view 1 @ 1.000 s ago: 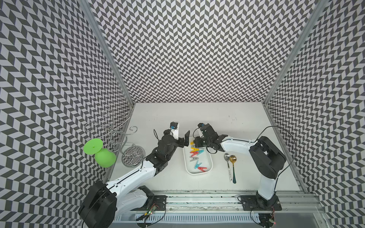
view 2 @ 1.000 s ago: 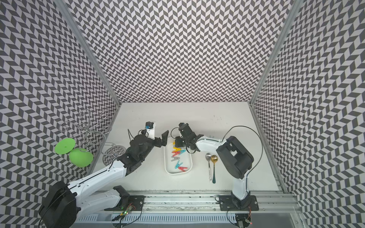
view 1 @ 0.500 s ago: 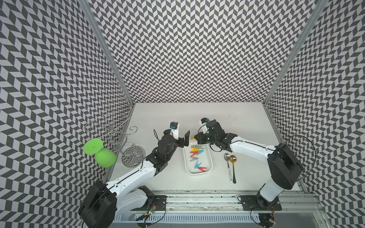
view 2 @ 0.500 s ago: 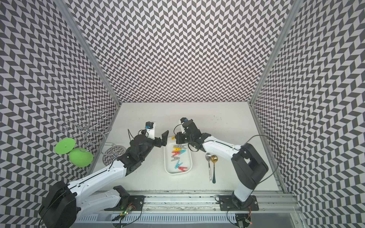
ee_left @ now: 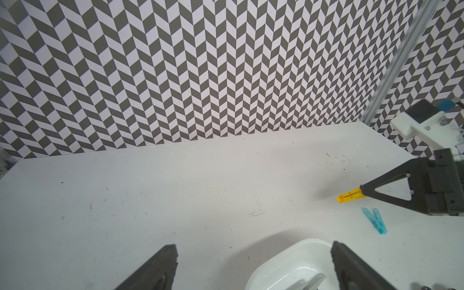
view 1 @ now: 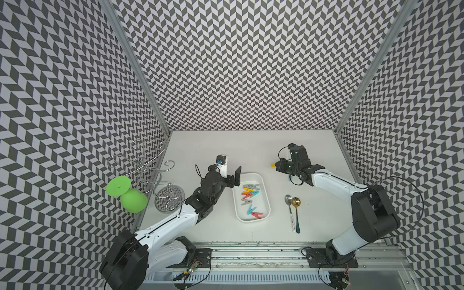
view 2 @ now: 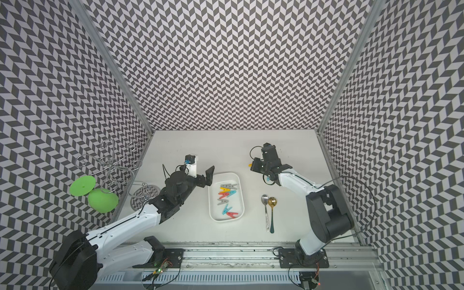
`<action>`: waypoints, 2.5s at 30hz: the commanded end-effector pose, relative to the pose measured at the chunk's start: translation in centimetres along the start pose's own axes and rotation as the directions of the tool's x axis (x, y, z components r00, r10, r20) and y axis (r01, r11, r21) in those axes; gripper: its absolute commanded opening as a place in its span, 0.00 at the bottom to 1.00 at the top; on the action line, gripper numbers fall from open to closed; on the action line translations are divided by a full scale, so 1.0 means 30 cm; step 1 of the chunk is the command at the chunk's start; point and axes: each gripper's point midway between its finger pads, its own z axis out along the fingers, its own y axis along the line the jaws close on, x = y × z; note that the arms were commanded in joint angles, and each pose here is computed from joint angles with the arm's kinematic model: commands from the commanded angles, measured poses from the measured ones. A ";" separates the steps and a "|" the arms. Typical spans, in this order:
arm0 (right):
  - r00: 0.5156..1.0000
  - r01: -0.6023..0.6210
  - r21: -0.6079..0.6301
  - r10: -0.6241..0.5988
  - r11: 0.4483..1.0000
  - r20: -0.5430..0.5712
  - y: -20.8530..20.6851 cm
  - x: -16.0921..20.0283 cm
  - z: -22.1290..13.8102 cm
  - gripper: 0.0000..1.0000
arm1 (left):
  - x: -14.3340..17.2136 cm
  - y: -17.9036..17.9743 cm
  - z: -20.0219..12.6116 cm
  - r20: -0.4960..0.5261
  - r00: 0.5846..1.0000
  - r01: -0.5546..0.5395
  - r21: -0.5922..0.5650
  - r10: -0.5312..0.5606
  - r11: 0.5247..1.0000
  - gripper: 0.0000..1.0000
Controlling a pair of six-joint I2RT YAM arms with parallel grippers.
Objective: Take the clothespins out of the storage box
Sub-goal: Place the clothespin at the center of the board, then pick up the clothespin from the storage box.
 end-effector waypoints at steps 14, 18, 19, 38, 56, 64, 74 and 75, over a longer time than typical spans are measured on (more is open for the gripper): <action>0.992 -0.089 0.044 0.093 0.995 -0.089 -0.168 0.069 0.082 0.11 | 0.000 -0.004 -0.008 0.008 1.000 0.005 0.008 -0.005 1.000 1.00; 0.995 -0.069 0.035 0.071 0.997 -0.069 -0.146 0.041 0.051 0.18 | 0.001 -0.005 -0.009 0.008 1.000 0.005 0.010 -0.006 1.000 1.00; 0.996 -0.057 0.027 0.059 0.998 -0.061 -0.133 0.032 0.039 0.20 | 0.001 -0.004 -0.009 0.009 1.000 0.006 0.009 -0.006 1.000 0.99; 0.799 0.590 -0.061 -0.593 0.805 -0.099 0.300 0.115 -0.098 0.30 | 0.003 -0.008 -0.006 0.006 1.000 0.010 0.016 -0.010 1.000 1.00; 0.438 0.867 -0.033 -0.790 0.498 -0.429 0.289 0.401 0.073 0.28 | -0.001 -0.004 -0.011 0.011 1.000 0.009 0.011 -0.010 1.000 1.00; 0.381 0.897 -0.004 -0.779 0.441 -0.498 0.246 0.442 0.136 0.28 | -0.002 0.000 -0.016 0.016 1.000 0.011 0.006 -0.011 1.000 0.99; 0.342 0.922 0.037 -0.766 0.385 -0.544 0.212 0.459 0.185 0.27 | -0.008 0.008 -0.024 0.026 1.000 0.013 -0.003 -0.013 1.000 0.99; 0.341 0.923 0.038 -0.765 0.384 -0.546 0.210 0.462 0.189 0.26 | -0.009 0.009 -0.024 0.028 1.000 0.012 -0.004 -0.012 1.000 1.00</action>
